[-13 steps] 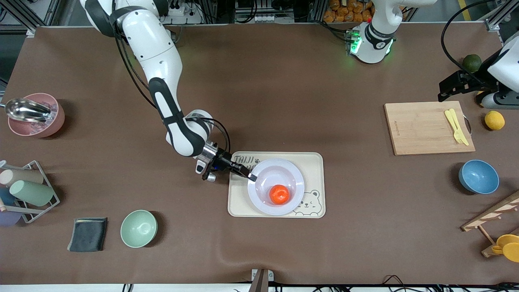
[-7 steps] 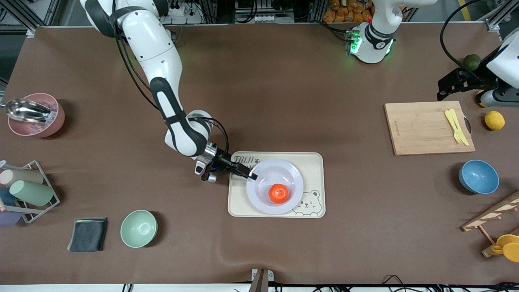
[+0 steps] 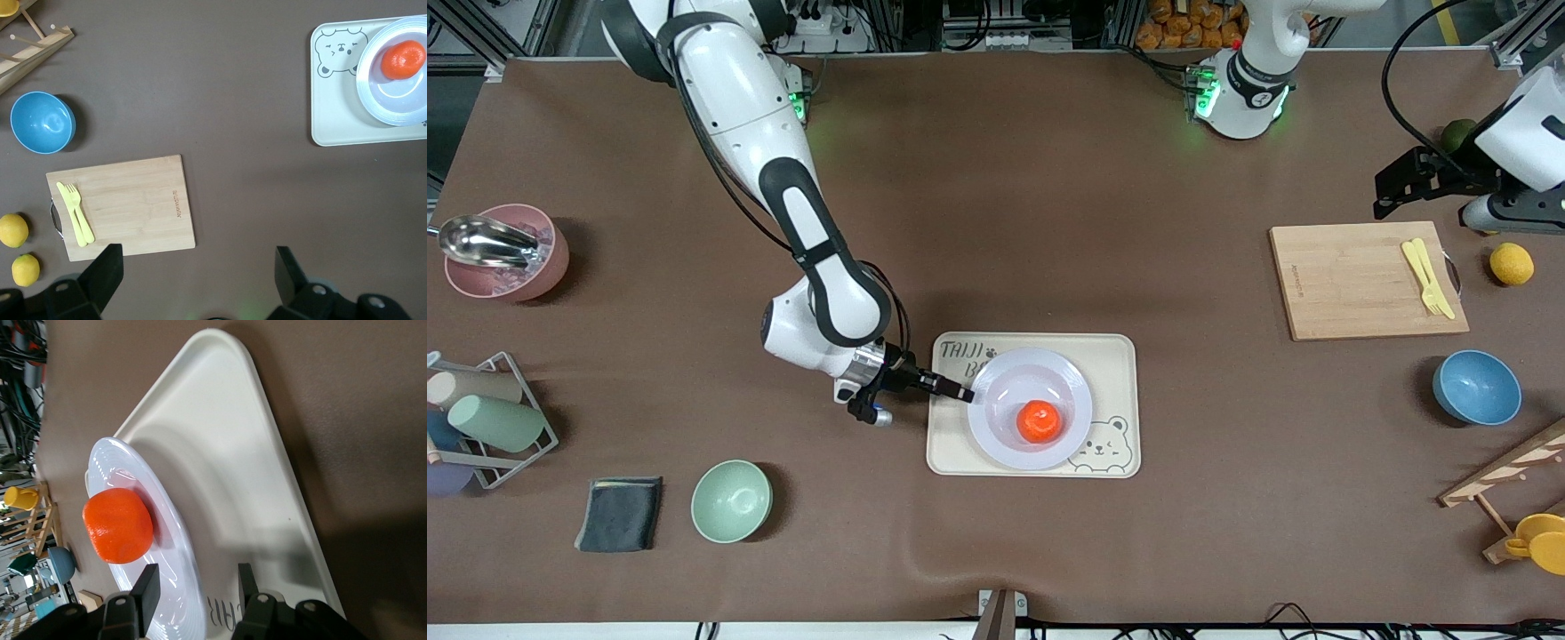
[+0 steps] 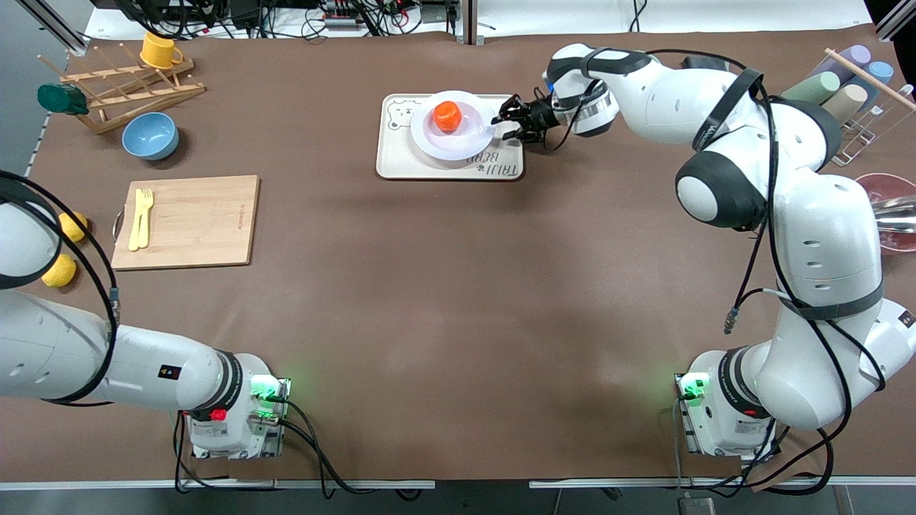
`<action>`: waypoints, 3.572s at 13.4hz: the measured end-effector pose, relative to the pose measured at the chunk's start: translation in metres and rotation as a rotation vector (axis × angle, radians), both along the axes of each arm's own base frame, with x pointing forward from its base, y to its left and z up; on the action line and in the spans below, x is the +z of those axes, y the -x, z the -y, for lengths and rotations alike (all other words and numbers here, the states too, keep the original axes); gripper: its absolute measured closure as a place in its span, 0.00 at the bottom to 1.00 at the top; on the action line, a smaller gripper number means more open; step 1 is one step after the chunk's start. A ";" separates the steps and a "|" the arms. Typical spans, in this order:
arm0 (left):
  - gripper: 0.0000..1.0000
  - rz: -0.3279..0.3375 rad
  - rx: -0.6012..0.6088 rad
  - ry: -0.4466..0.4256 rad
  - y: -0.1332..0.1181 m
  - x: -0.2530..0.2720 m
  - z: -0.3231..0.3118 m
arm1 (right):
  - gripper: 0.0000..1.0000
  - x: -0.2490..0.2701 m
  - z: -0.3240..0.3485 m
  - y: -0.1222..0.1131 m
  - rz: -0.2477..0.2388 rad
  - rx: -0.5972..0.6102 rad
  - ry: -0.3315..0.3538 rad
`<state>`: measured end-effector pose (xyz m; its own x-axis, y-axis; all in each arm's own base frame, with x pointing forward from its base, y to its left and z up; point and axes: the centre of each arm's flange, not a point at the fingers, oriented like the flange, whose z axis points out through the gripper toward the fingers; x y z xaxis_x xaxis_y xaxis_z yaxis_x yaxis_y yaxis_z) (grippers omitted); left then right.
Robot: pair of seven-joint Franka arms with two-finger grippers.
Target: Place orange and plate with both arms
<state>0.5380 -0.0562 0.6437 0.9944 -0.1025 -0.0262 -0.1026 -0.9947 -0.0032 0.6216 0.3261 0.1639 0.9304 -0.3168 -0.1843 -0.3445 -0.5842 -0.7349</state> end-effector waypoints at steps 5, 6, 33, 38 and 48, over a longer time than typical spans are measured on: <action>0.00 0.000 -0.009 0.000 0.001 0.000 0.005 | 0.43 0.016 0.047 -0.027 -0.080 0.062 0.005; 0.00 0.000 -0.009 0.000 0.001 0.000 0.005 | 0.42 0.019 0.062 -0.032 -0.089 0.075 0.005; 0.00 0.000 -0.025 -0.001 0.001 0.000 0.015 | 0.00 0.369 0.371 0.038 0.021 0.520 0.651; 0.00 0.009 -0.010 0.012 0.000 0.005 0.008 | 0.00 0.415 0.362 0.060 0.085 0.534 0.760; 0.00 0.014 -0.006 0.012 0.000 0.007 0.006 | 0.00 0.443 0.360 0.055 0.120 0.530 0.837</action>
